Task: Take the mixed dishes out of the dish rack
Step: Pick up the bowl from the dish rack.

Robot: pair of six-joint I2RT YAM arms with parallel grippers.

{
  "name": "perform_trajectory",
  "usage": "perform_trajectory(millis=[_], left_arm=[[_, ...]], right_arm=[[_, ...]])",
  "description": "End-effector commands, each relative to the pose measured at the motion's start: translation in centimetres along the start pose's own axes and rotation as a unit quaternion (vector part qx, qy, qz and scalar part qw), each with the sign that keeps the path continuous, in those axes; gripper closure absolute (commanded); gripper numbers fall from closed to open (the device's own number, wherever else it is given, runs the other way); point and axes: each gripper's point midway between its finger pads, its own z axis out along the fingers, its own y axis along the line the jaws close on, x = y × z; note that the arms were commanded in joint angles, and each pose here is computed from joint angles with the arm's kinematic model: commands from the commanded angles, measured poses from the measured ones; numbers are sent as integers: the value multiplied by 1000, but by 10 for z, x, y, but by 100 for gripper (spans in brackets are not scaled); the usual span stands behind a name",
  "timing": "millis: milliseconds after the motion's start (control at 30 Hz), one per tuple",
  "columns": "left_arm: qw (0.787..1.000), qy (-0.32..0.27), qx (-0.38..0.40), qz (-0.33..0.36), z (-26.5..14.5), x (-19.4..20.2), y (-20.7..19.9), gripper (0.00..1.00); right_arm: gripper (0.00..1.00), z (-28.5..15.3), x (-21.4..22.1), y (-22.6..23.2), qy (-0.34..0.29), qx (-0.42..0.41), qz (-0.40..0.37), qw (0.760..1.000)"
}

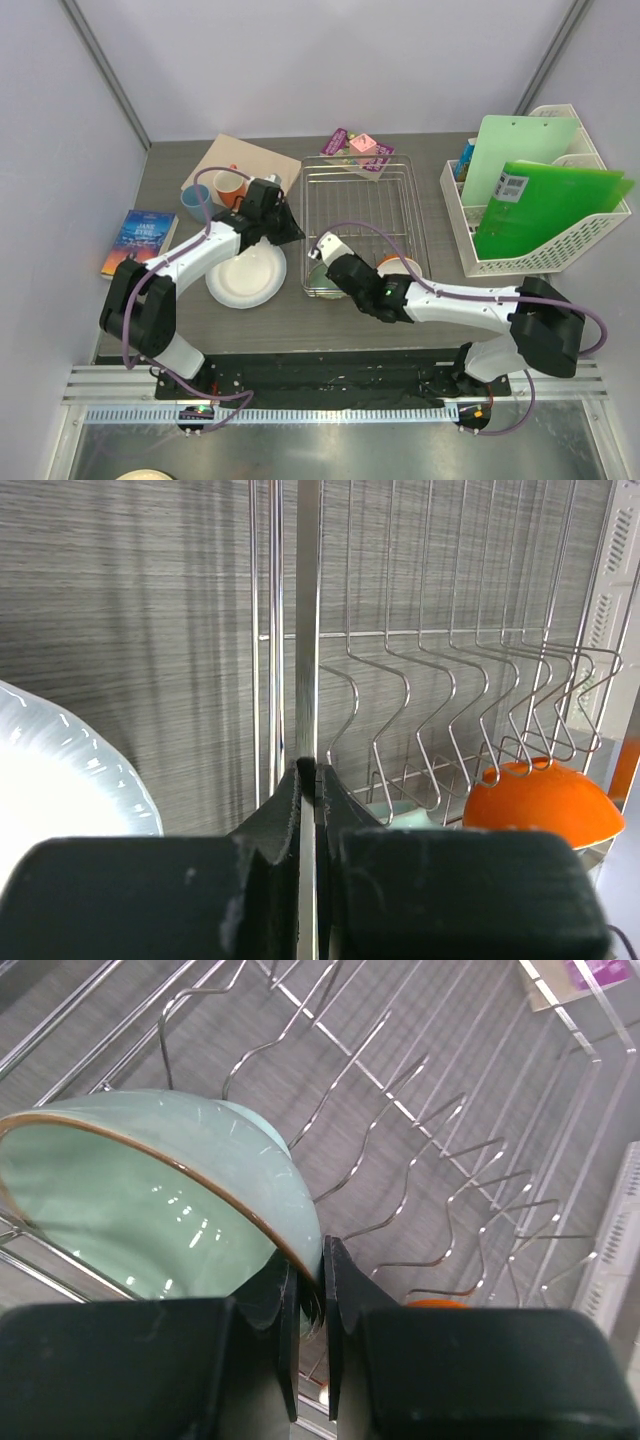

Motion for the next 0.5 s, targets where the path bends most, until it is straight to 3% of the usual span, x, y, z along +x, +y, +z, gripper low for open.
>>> perform_trajectory(millis=[0,200,467], left_arm=[[999,-4,-31,-22,9,2,16,100],[999,0,-31,-35,13,4,16,100],[999,-9,-25,-36,10,0,13,100]], right_arm=[[99,-23,-50,-55,-95,144,46,984],[99,-43,-62,-61,-141,182,35,973],[99,-63,-88,-72,-177,175,79,965]])
